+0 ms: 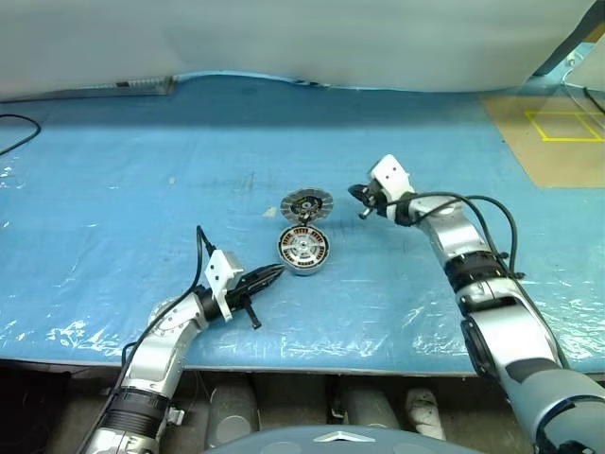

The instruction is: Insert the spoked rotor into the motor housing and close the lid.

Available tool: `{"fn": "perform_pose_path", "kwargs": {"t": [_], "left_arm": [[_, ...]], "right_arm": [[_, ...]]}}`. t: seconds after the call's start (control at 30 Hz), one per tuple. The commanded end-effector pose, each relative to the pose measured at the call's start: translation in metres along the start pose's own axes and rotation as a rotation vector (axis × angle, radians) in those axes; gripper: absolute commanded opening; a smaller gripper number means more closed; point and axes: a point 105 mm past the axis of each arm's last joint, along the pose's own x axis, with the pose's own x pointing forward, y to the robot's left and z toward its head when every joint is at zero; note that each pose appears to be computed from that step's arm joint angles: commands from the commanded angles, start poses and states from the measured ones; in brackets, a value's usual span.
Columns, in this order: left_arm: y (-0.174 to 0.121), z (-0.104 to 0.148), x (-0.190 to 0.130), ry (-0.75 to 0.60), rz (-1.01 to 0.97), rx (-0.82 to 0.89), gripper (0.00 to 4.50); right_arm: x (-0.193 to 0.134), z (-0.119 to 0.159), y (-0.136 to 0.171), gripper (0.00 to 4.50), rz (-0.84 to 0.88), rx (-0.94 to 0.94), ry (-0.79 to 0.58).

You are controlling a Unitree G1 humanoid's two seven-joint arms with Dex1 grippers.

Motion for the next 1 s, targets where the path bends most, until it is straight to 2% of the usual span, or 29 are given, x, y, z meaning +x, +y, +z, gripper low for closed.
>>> {"fn": "perform_pose_path", "kwargs": {"t": [0.03, 0.27, 0.47, 0.67, 1.0], "left_arm": [[0.000, 0.008, 0.003, -0.020, 0.006, 0.040, 0.02], [0.006, 0.015, 0.004, -0.025, 0.046, 0.044, 0.02], [0.010, 0.021, 0.006, -0.033, 0.067, 0.040, 0.02], [0.013, 0.020, 0.002, -0.017, 0.082, 0.045, 0.02], [0.006, 0.014, -0.004, 0.001, 0.056, 0.003, 0.02]], "right_arm": [[0.006, 0.033, 0.002, 0.00, 0.075, -0.004, -0.124], [0.004, 0.071, 0.045, 0.00, 0.414, 0.082, -0.279], [-0.009, 0.062, 0.079, 0.00, 0.615, 0.110, -0.245], [-0.017, 0.041, 0.100, 0.00, 0.636, 0.147, -0.189], [-0.013, 0.015, 0.129, 0.00, 0.515, 0.254, -0.172]]}}
